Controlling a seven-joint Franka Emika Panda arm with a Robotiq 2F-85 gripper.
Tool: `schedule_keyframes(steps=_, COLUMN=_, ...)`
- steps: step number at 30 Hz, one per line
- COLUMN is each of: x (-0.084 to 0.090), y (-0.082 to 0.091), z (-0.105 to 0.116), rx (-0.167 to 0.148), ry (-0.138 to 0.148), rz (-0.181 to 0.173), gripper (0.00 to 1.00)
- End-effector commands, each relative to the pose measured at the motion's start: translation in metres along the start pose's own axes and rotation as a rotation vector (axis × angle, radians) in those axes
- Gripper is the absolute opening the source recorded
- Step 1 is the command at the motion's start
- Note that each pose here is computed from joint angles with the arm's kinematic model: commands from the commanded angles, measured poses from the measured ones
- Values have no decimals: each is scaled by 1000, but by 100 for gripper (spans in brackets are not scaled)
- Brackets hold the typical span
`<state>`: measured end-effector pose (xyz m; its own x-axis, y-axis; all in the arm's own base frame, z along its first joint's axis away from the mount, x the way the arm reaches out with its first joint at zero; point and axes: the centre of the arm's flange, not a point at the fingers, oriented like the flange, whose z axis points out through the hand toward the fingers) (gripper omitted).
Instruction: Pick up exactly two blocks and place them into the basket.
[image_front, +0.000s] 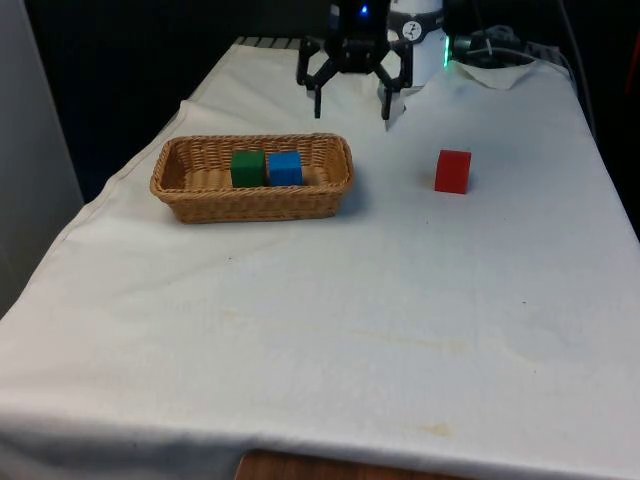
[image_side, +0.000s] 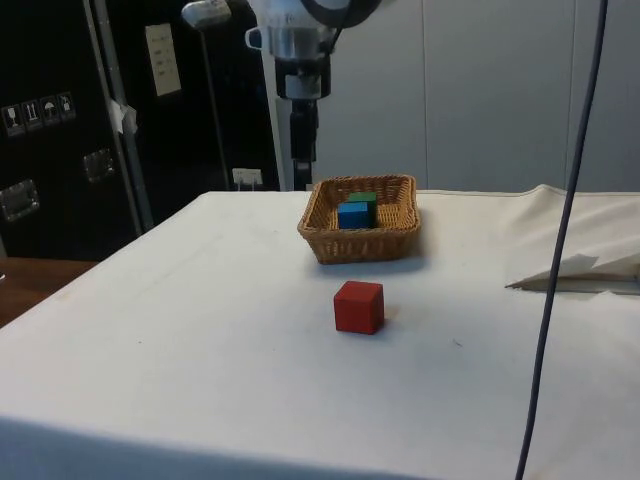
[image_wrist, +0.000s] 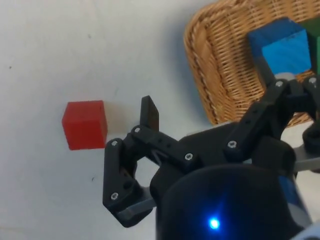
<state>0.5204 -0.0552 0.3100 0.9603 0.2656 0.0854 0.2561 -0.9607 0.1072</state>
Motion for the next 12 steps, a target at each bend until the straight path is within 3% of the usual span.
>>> schedule_keyframes(steps=1, x=3, y=-2, z=-4, rx=-13, ry=-7, rz=1, gripper=100)
schedule_keyframes(steps=4, x=8, y=-10, z=-11, rx=-6, ry=4, rz=-6, gripper=100)
schedule_keyframes(steps=9, x=20, y=-26, z=-26, rx=-22, ry=2, rz=-12, gripper=100)
schedule_keyframes(steps=12, x=21, y=-28, z=-26, rx=-11, ry=7, rz=-12, gripper=100)
